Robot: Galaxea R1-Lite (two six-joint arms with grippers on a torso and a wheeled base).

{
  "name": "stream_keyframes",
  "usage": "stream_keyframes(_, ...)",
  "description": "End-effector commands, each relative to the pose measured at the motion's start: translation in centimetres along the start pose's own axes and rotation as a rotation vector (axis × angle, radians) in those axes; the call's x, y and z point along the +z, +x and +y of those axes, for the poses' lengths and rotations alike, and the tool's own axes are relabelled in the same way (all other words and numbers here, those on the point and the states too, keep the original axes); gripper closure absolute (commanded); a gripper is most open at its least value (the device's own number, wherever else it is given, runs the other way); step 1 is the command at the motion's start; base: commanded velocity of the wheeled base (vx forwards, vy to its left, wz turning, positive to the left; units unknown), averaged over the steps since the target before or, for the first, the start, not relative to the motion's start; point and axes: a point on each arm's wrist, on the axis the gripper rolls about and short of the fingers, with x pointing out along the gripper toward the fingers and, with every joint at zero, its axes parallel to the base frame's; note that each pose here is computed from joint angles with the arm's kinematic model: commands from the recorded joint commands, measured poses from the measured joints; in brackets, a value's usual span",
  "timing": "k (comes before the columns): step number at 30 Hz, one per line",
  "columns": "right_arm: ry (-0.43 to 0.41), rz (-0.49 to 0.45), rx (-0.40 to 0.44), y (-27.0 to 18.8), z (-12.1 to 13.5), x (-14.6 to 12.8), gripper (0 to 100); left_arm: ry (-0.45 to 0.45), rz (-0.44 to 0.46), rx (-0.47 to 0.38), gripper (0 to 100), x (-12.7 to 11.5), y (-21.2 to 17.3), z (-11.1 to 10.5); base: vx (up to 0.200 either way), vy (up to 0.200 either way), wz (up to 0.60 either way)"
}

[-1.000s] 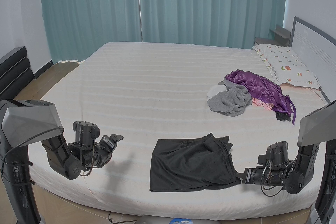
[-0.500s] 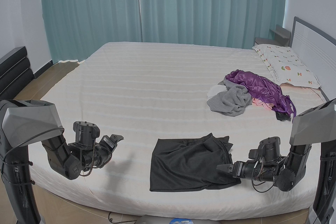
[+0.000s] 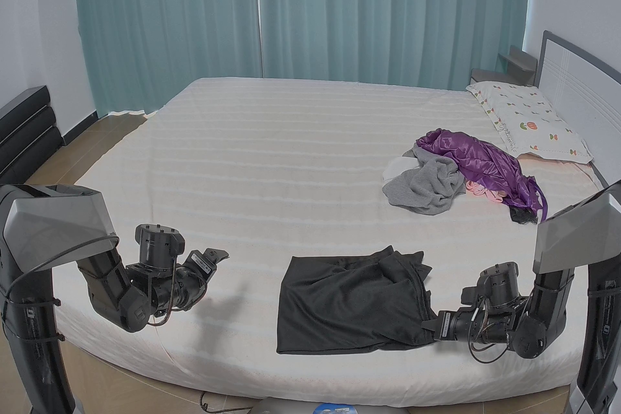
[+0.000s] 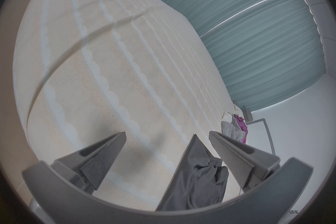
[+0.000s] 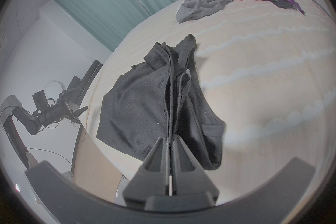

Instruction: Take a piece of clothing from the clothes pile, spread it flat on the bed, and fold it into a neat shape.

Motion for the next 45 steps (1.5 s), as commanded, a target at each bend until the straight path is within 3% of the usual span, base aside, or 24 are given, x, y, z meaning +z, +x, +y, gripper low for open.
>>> stream_keyframes(1,0.016,-0.011,-0.013,-1.3,-0.3,0.1,100,0.000,0.001,-0.001,0,0.0,0.0,0.0,0.000,0.000,0.00)
stream_keyframes(13,0.024,0.014,-0.054,-2.2,-1.5,-0.5,100,0.000,0.001,0.000,0,0.0,0.0,0.0,0.000,0.000,0.00)
stream_keyframes(14,0.022,0.014,-0.053,-2.2,-1.5,-0.5,0,0.000,0.001,-0.001,0,0.0,0.0,0.0,0.000,0.000,0.00)
stream_keyframes(17,0.014,0.007,-0.046,-2.1,-1.4,-0.4,0,0.000,0.002,0.002,0,0.0,0.0,0.0,0.000,0.000,0.00)
stream_keyframes(21,0.013,-0.073,0.000,-2.2,-0.6,1.4,0,0.000,0.001,0.000,0,0.0,0.0,0.0,0.000,0.000,0.00)
stream_keyframes(27,0.106,-0.192,0.087,0.6,0.8,5.3,0,0.000,0.000,0.001,0,0.0,0.0,0.0,0.000,0.000,0.00)
stream_keyframes(30,0.111,-0.222,0.094,3.0,0.6,7.0,0,-0.001,-0.003,0.002,0,0.0,0.0,0.0,0.000,0.000,0.00)
stream_keyframes(37,0.129,-0.243,0.115,6.8,0.7,10.1,0,-0.002,-0.004,0.003,0,0.0,0.0,0.0,0.000,0.000,0.00)
stream_keyframes(39,0.167,-0.259,0.144,7.5,1.0,11.1,0,-0.001,-0.003,0.005,0,0.0,0.0,0.1,0.000,0.000,0.00)
stream_keyframes(45,0.194,-0.226,0.166,8.1,1.1,11.3,0,-0.001,-0.003,0.005,0,0.0,0.0,0.1,0.000,0.000,0.00)
